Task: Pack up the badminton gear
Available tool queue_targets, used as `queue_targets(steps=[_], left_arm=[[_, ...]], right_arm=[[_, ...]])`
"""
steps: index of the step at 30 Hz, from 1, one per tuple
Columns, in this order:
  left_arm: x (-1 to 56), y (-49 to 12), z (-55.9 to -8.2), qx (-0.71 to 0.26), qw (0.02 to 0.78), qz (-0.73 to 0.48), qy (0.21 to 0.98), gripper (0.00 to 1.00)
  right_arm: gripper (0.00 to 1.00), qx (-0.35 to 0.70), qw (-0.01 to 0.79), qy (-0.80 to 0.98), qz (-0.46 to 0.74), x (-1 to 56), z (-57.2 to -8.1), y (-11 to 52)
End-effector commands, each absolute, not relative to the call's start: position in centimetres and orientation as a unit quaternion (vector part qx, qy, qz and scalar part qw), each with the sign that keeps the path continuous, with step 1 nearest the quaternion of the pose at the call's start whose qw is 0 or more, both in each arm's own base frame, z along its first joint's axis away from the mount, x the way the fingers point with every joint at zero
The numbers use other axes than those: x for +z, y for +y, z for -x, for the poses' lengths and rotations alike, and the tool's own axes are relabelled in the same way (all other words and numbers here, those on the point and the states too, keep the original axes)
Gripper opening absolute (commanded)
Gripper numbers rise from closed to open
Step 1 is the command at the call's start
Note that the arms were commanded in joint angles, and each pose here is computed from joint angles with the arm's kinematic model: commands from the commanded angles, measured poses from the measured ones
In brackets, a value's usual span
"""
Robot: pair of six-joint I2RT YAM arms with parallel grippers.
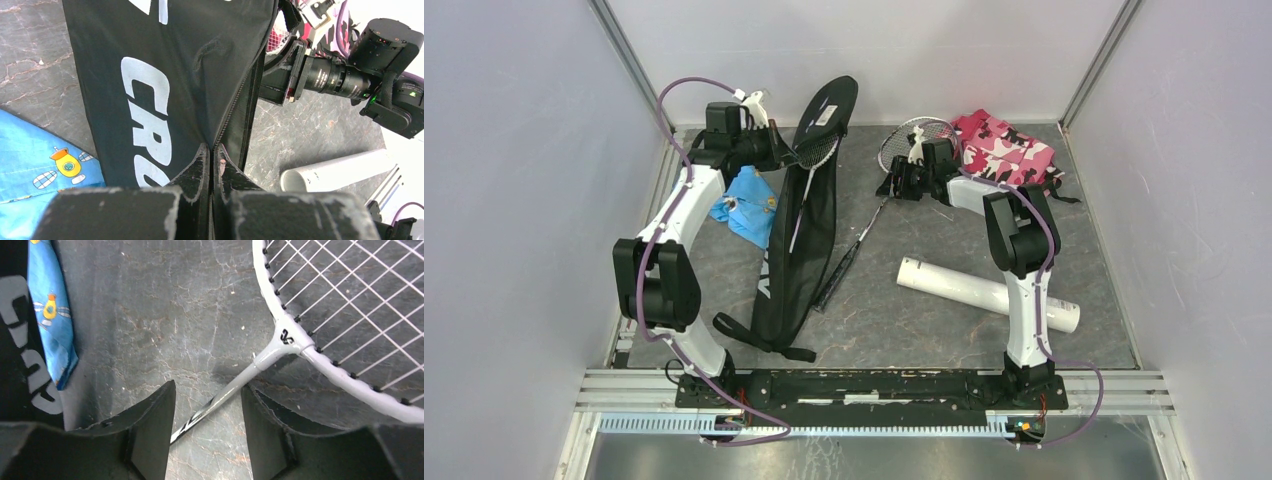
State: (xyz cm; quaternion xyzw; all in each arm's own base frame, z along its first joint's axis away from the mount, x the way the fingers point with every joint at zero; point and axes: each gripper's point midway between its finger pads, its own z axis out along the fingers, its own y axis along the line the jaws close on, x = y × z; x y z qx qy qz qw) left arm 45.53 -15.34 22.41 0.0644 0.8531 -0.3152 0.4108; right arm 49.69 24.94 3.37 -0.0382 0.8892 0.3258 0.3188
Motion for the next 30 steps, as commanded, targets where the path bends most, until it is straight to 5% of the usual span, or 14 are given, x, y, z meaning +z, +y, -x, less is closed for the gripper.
queue_targets(steps=[1,16,30], left_arm=[[26.7,-15.8,-45.4,-0.341,0.456,-0.071,0.819,0.02],[26.5,-15.8,-45.1,-0.342,0.456,-0.068,0.819,0.02],[26.4,-15.5,-45.6,-0.334,0.461,-0.061,0.82,0.02]], right_arm=[[0.55,0.326,0.298,0.897,0.014,1.0,-49.9,25.0],[0.3,0.344,0.264,0.901,-0.025,-0.8,-49.9,24.4],[0.0,0.506,0.255,0.821,-0.076,7.2,-50.3,25.1]])
